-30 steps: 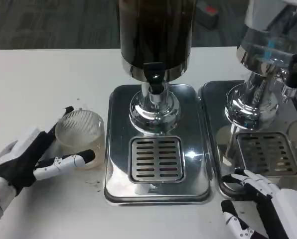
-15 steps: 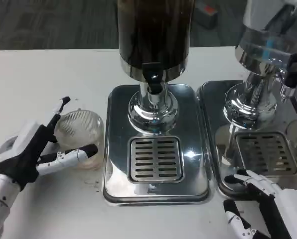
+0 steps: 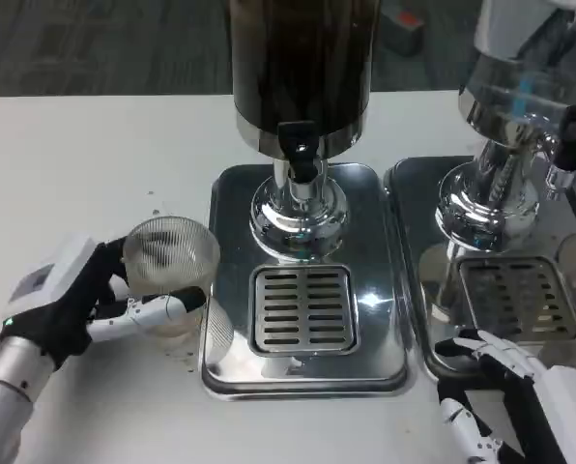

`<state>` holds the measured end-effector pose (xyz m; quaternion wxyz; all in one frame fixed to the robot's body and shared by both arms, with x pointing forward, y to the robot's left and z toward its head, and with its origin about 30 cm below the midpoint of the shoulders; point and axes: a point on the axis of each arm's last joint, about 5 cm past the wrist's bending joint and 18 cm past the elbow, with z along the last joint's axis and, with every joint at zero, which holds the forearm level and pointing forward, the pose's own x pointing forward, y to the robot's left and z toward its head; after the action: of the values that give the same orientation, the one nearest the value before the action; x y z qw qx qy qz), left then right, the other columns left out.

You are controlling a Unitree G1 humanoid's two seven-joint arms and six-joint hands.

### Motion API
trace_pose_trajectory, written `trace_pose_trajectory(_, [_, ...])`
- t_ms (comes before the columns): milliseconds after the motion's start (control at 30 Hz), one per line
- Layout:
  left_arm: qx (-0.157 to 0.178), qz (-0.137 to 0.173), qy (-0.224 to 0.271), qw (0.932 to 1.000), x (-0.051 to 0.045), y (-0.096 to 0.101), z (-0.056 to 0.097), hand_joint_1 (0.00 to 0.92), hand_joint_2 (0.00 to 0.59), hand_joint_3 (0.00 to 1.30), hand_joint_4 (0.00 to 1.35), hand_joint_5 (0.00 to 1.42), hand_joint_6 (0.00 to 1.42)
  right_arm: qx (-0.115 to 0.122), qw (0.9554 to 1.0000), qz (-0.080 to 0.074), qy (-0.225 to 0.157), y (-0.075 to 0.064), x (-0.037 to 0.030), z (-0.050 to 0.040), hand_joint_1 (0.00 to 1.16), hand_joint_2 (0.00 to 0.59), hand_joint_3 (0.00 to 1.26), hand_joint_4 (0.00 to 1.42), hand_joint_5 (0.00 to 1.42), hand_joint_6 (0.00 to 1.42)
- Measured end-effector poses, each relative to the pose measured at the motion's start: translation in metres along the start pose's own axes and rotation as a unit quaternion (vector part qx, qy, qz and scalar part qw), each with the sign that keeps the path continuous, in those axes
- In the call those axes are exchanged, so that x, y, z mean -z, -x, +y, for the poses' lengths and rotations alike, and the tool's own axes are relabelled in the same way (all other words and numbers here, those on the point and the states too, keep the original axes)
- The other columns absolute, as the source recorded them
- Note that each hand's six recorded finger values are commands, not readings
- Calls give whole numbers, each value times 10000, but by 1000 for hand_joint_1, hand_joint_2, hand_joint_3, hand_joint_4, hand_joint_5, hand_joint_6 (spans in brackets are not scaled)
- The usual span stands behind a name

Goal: Grasp the cup under the faucet to collect the drink, then remove the cup.

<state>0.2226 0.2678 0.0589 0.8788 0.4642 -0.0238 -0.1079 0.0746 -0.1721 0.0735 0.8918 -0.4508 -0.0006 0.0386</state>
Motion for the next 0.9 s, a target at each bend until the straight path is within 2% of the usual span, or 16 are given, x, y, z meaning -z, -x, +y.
trace_pose_trajectory(167, [-4, -10, -55, 10000, -2, -8, -3, 155, 39, 419, 494, 709, 1124, 3, 10000, 27, -89, 2, 4, 3, 0, 458, 334, 184, 170, 322])
trace_pose_trajectory(267, [-36, 4, -74, 10000, 1, -4, -13, 201, 62, 469, 562, 780, 1192, 2, 9999, 27, -101, 2, 5, 4, 0, 460, 334, 184, 170, 321])
trace_pose_trajectory(333, [-111, 23, -89, 9999, 2, -3, -22, 243, 77, 515, 615, 828, 1252, 3, 9999, 28, -107, 2, 5, 4, 0, 460, 334, 184, 170, 321])
trace_pose_trajectory(533, [-373, 5, -161, 9992, -3, 3, -61, 276, 92, 599, 723, 934, 1366, 5, 9999, 26, -116, 1, 4, 4, 2, 461, 334, 184, 170, 321])
trace_pose_trajectory(900, [-919, 123, -86, 9957, 33, 96, -155, 301, 89, 688, 841, 1044, 1424, 16, 9999, 34, -165, -3, 5, 1, 4, 464, 334, 184, 170, 321])
